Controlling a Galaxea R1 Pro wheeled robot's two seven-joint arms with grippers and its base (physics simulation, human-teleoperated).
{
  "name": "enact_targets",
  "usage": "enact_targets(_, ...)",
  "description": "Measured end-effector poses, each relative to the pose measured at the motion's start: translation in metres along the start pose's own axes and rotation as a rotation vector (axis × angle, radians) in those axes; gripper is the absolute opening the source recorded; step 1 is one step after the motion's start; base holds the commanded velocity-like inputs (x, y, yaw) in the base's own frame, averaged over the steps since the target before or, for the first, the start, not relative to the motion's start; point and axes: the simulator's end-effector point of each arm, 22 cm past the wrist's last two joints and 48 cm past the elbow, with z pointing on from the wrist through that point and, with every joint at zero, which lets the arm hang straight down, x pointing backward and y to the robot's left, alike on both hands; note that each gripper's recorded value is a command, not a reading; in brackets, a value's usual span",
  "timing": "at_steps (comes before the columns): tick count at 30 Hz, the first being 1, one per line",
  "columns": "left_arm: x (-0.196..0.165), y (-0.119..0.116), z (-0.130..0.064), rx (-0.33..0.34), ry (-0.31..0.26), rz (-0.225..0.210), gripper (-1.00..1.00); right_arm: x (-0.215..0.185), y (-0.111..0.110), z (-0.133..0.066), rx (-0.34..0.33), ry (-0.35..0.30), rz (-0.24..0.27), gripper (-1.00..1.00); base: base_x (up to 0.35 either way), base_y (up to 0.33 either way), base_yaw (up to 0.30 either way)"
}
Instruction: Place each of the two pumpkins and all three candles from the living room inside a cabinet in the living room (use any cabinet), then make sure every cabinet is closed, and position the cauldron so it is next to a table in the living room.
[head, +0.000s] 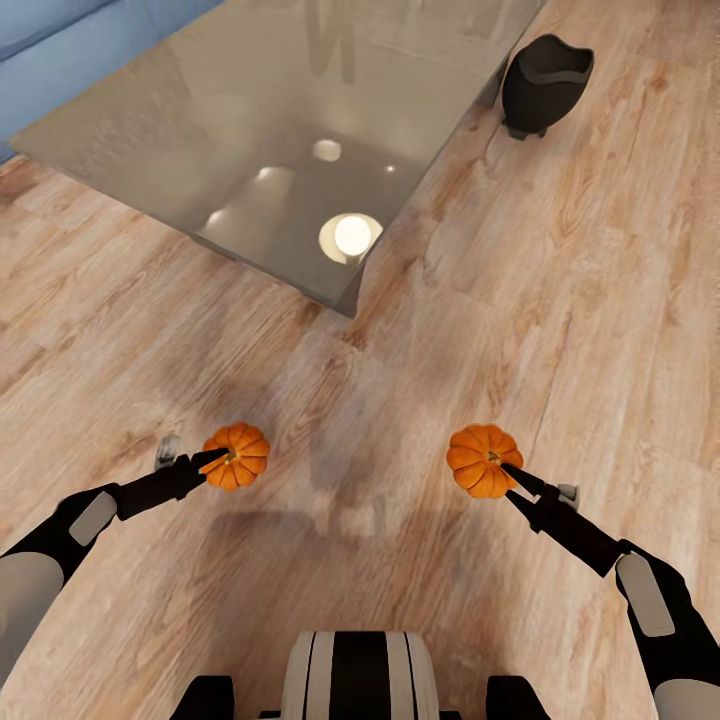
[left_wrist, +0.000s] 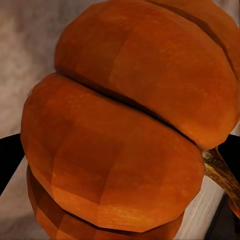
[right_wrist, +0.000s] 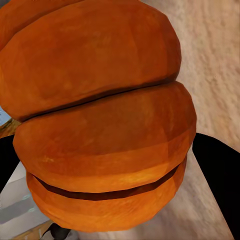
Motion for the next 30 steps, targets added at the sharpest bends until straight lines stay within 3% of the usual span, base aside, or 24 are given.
enact_targets(6,-0.004,-0.016,-0.005,0.022,0.003,-0.004,-1.0,-0.004,0.014,-0.002,-0.017,-0.006,-0.015,-1.0,0.0,0.0,0.0)
enact_targets(15,0.007,-0.043,-0.013,0.056,0.091,-0.095,-1.0,-0.012,0.034,-0.006,-0.042,-0.025,-0.034,-1.0,0.0,0.0,0.0)
enact_targets(30,-0.01,-0.084,-0.03,0.118,0.063,-0.074,-1.0,-0.017,0.059,-0.012,-0.057,-0.036,-0.064,-1.0,0.0,0.0,0.0)
